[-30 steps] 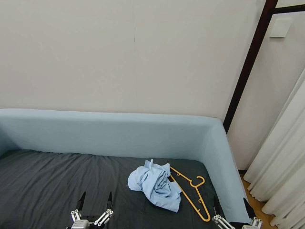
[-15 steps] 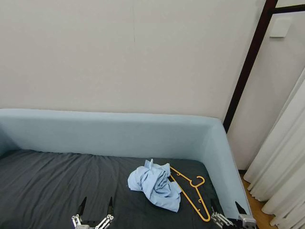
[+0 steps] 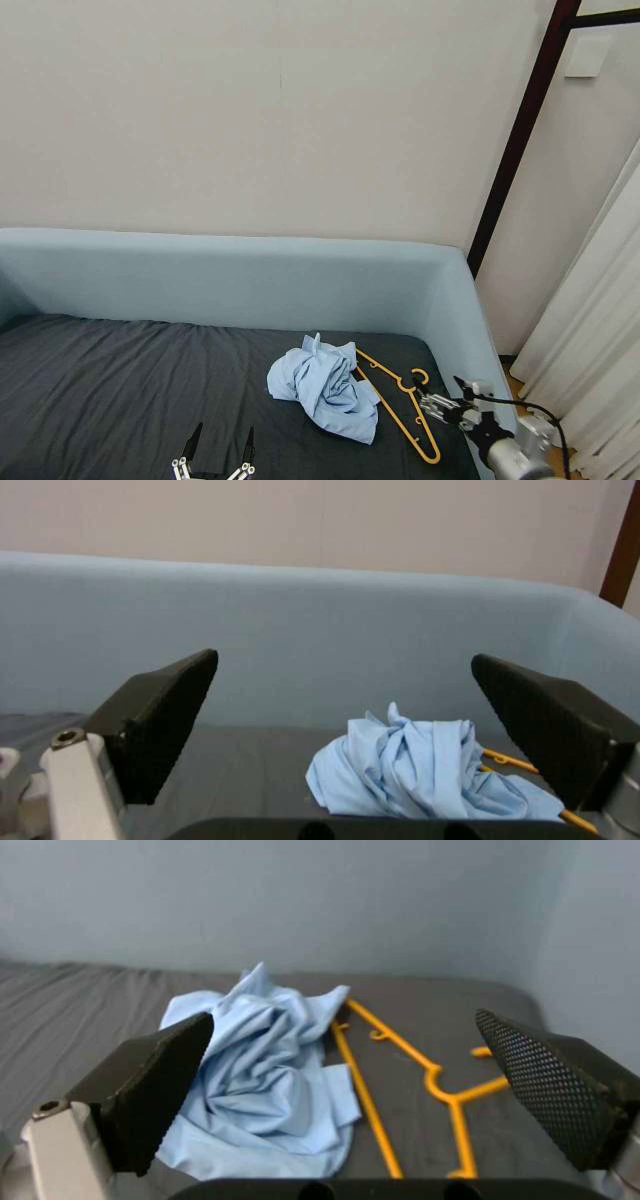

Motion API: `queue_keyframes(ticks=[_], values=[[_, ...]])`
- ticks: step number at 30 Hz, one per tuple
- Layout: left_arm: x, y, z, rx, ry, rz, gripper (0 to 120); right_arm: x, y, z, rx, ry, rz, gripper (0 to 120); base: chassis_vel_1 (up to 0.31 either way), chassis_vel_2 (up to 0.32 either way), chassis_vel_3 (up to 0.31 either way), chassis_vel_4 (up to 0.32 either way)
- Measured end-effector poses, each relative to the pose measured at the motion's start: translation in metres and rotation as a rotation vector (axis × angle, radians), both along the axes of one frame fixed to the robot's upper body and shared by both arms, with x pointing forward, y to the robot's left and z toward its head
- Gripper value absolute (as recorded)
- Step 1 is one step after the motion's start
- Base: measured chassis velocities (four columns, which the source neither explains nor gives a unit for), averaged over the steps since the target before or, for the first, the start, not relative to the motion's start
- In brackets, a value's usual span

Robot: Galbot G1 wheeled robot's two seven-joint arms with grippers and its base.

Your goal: Pick up the clothes from the sofa and hang them on the clothes hanger.

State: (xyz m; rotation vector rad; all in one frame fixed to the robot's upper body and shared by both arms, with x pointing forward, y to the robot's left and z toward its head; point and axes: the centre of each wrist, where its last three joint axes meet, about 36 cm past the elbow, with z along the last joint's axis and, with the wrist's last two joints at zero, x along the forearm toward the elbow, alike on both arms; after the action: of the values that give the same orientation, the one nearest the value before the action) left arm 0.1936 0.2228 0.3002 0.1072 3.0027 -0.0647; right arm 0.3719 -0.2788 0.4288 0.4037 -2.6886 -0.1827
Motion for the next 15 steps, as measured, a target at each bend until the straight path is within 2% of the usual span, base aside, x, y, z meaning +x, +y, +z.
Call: queue_keyframes(ticks=[3,4,7,8,11,13,14,15], values=[[-0.003,0.002,0.001,0.009,-0.001,0.004,100,0.05,0.016,-0.009,-0.04,0.055,0.072,100,0.0,0.0,0.0,0.0],[-0.003,0.002,0.001,0.009,-0.001,0.004,100,0.05,0.016,-0.009,-0.04,0.055,0.072,100,0.0,0.0,0.0,0.0],[-0.007,0.003,0.003,0.017,-0.002,0.007,100,0.093,0.043,-0.021,-0.075,0.086,0.134,100,0.0,0.0,0.0,0.0],[-0.007,0.003,0.003,0.017,-0.002,0.007,100,0.093,0.043,-0.021,-0.075,0.086,0.134,100,0.0,0.0,0.0,0.0],[-0.01,0.004,0.001,0.022,-0.004,0.014,100,0.121,0.074,-0.031,-0.083,0.097,0.178,100,0.0,0.0,0.0,0.0],[-0.01,0.004,0.001,0.022,-0.003,0.015,100,0.122,0.076,-0.032,-0.083,0.099,0.18,100,0.0,0.0,0.0,0.0],[-0.013,0.004,-0.001,0.022,-0.003,0.02,100,0.133,0.098,-0.04,-0.072,0.118,0.195,100,0.0,0.0,0.0,0.0],[-0.014,0.004,-0.002,0.021,-0.002,0.022,100,0.135,0.108,-0.045,-0.066,0.133,0.205,100,0.0,0.0,0.0,0.0]])
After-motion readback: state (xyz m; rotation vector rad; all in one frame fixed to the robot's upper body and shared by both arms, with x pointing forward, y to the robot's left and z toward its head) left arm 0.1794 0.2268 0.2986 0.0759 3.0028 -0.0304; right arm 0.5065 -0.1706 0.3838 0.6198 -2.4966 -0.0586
